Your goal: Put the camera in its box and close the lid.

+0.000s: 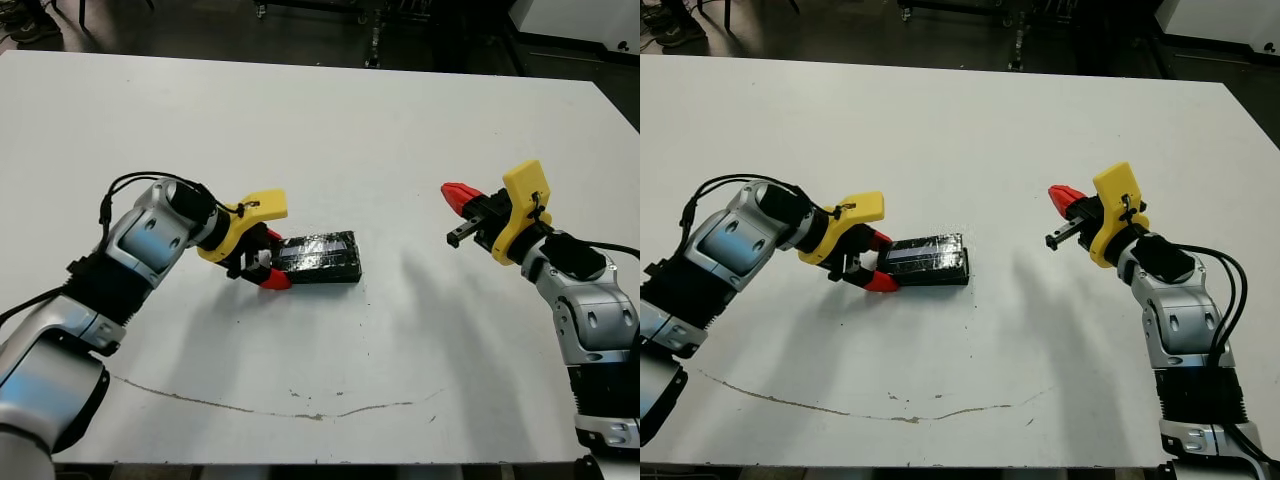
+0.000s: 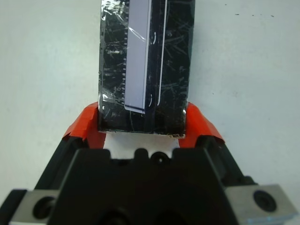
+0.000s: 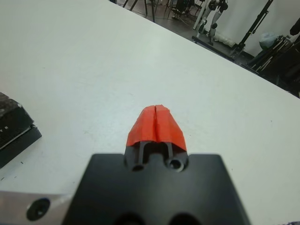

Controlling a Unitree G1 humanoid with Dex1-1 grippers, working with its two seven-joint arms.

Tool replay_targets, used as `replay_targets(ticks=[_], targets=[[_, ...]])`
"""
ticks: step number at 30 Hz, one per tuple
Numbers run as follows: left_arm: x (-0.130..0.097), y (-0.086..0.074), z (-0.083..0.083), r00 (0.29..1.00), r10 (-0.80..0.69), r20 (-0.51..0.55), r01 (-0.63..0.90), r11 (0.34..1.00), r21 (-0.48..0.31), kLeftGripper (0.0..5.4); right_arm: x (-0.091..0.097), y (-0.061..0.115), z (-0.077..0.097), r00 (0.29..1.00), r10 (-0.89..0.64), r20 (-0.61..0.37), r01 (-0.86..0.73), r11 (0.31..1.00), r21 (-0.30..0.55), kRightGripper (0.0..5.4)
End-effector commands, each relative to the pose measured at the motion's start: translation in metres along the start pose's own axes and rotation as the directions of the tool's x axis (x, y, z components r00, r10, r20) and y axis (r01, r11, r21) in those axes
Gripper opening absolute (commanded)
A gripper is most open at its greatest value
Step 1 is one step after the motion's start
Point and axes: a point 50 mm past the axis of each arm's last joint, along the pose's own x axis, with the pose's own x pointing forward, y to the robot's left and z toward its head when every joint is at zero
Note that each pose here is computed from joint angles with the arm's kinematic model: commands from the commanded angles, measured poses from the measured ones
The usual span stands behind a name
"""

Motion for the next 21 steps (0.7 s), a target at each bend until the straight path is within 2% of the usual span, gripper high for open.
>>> replay_targets(ticks=[1, 10, 14, 17, 21], targets=[[0.021, -0.007, -0.001, 0.999, -0.046, -0.024, 0.046, 0.999, 0.008, 3.19, -0.004, -0.002, -0.006, 0.999, -0.012, -0.030, 0.012, 1.000, 0.004, 0.00], [0.033, -0.012, 0.005, 0.998, -0.061, -0.033, 0.063, 0.997, 0.041, 3.19, -0.005, -0.002, -0.006, 0.999, -0.012, -0.030, 0.012, 1.000, 0.000, 0.00], [0.035, -0.011, 0.008, 0.995, -0.062, -0.083, 0.063, 0.998, 0.015, 3.18, -0.005, -0.002, -0.006, 0.999, -0.008, -0.031, 0.009, 1.000, 0.006, 0.00], [0.035, -0.012, 0.011, 0.991, -0.062, -0.119, 0.069, 0.996, 0.054, 3.18, -0.004, -0.002, -0.006, 0.999, -0.009, -0.032, 0.010, 1.000, 0.006, 0.00], [0.035, -0.012, 0.012, 0.980, -0.056, -0.190, 0.067, 0.996, 0.054, 3.17, -0.004, -0.002, -0.007, 1.000, -0.010, -0.026, 0.010, 1.000, -0.005, 0.00]])
